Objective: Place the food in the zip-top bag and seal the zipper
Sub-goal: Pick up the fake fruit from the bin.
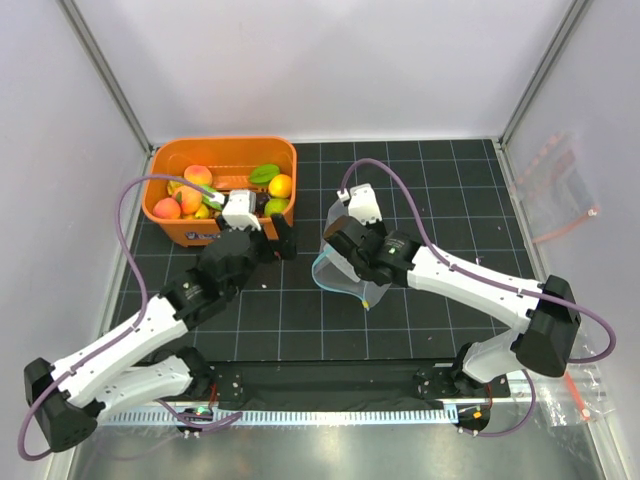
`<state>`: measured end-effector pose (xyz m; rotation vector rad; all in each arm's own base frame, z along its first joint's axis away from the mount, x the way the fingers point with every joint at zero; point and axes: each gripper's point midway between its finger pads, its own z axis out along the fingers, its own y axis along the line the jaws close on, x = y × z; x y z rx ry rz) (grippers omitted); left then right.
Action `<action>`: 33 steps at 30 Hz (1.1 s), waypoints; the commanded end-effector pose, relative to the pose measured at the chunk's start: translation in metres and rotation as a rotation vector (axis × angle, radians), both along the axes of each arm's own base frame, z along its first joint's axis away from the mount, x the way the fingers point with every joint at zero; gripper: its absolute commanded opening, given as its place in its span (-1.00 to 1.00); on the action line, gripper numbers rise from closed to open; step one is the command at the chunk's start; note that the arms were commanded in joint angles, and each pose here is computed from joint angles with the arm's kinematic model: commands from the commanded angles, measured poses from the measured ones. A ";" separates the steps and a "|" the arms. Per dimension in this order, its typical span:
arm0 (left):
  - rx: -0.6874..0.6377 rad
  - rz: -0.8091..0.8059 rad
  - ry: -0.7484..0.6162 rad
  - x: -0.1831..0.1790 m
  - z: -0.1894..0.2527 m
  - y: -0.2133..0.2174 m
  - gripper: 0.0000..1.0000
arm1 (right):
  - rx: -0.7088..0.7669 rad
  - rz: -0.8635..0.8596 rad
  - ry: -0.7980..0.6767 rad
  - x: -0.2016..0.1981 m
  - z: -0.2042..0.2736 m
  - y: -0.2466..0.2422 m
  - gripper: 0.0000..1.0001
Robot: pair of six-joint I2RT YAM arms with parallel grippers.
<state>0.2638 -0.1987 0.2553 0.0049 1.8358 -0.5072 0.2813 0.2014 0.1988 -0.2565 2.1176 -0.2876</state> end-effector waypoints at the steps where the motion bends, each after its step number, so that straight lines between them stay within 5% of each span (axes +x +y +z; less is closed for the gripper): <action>1: 0.046 0.199 0.002 0.024 0.013 0.029 1.00 | 0.044 0.009 -0.019 0.002 0.005 0.005 -0.98; 10: 0.115 0.379 0.155 0.111 0.025 0.057 0.99 | 0.077 0.033 -0.012 0.000 0.004 0.009 -0.98; 15: 0.318 0.414 0.312 0.146 -0.003 0.079 0.99 | 0.081 0.044 -0.004 0.000 0.003 0.012 -0.98; 23: 0.594 0.336 0.620 0.185 -0.096 0.086 0.99 | 0.095 0.050 -0.004 0.000 0.003 0.013 -0.98; 33: 0.575 0.309 0.918 0.175 -0.217 0.090 0.99 | 0.101 0.059 0.003 -0.001 0.003 0.015 -0.98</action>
